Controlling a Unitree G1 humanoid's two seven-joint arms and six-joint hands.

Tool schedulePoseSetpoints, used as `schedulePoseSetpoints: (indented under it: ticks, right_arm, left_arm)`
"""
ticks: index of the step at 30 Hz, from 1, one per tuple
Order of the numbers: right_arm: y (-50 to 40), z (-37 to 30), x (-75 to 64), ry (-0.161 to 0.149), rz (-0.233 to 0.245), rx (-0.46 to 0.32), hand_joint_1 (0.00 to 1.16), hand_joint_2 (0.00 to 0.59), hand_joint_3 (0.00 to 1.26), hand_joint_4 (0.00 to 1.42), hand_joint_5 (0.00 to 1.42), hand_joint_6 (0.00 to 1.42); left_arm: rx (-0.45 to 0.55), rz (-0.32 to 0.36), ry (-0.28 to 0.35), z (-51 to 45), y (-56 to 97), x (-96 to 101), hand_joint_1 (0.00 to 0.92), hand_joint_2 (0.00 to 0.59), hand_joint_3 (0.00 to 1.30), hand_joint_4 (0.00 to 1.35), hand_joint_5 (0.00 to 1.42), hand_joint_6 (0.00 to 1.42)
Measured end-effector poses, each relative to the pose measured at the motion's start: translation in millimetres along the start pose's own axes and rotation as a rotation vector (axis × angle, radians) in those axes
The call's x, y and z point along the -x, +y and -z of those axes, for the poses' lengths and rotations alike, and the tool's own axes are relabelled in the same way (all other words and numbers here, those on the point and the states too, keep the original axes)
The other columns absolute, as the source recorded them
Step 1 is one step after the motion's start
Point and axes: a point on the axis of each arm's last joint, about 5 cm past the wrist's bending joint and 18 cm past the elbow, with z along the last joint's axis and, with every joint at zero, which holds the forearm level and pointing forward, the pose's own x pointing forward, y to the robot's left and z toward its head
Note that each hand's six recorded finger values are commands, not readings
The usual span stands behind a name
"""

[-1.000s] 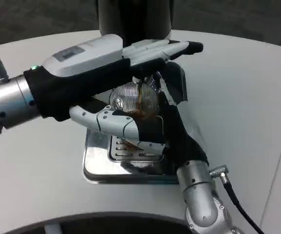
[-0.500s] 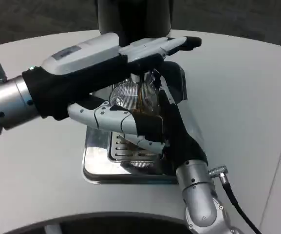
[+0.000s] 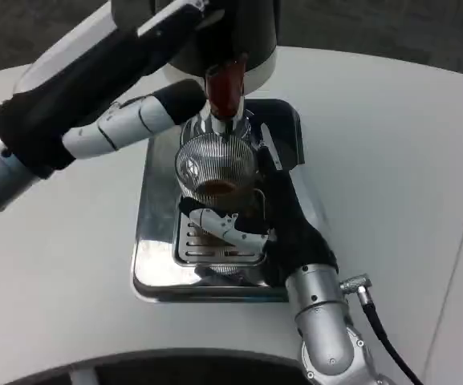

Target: Grasp the cup under the faucet to collect the drink, then remove the cup.

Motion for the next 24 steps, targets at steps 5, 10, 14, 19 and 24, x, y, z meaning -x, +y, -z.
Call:
schedulePoseSetpoints:
  ticks: [5, 10, 14, 19, 24]
  right_arm:
    - [1.6, 0.3, -2.4, -0.005, 0.001, -0.009, 0.8, 0.167, 0.1, 0.27, 0.2, 0.2]
    - [2.1, 3.3, -2.5, -0.008, 0.01, -0.031, 0.83, 0.168, 0.2, 0.4, 0.34, 0.35]
    - [3.1, 5.2, -4.0, -0.012, 0.005, -0.047, 0.86, 0.164, 0.28, 0.49, 0.42, 0.49]
    - [2.7, 6.1, -8.2, -0.016, 0.006, -0.069, 0.94, 0.163, 0.43, 0.64, 0.59, 0.66]
    - [3.8, 7.0, -10.1, -0.029, 0.01, -0.076, 1.0, 0.14, 0.5, 0.72, 0.74, 0.88]
  left_arm:
    - [0.049, -0.124, 0.004, 1.7, -3.7, 15.2, 0.0, 0.196, 0.0, 0.0, 0.02, 0.0]
    - [0.068, -0.177, 0.046, 1.3, -5.8, 27.7, 0.0, 0.204, 0.07, 0.0, 0.06, 0.01]
    - [0.091, -0.244, 0.071, 0.7, -10.3, 39.2, 0.0, 0.205, 0.07, 0.0, 0.06, 0.01]
    - [0.097, -0.293, 0.094, -0.7, -9.1, 45.5, 0.0, 0.207, 0.08, 0.0, 0.07, 0.01]
    - [0.098, -0.306, 0.108, -1.3, -9.3, 49.2, 0.0, 0.209, 0.11, 0.0, 0.07, 0.01]
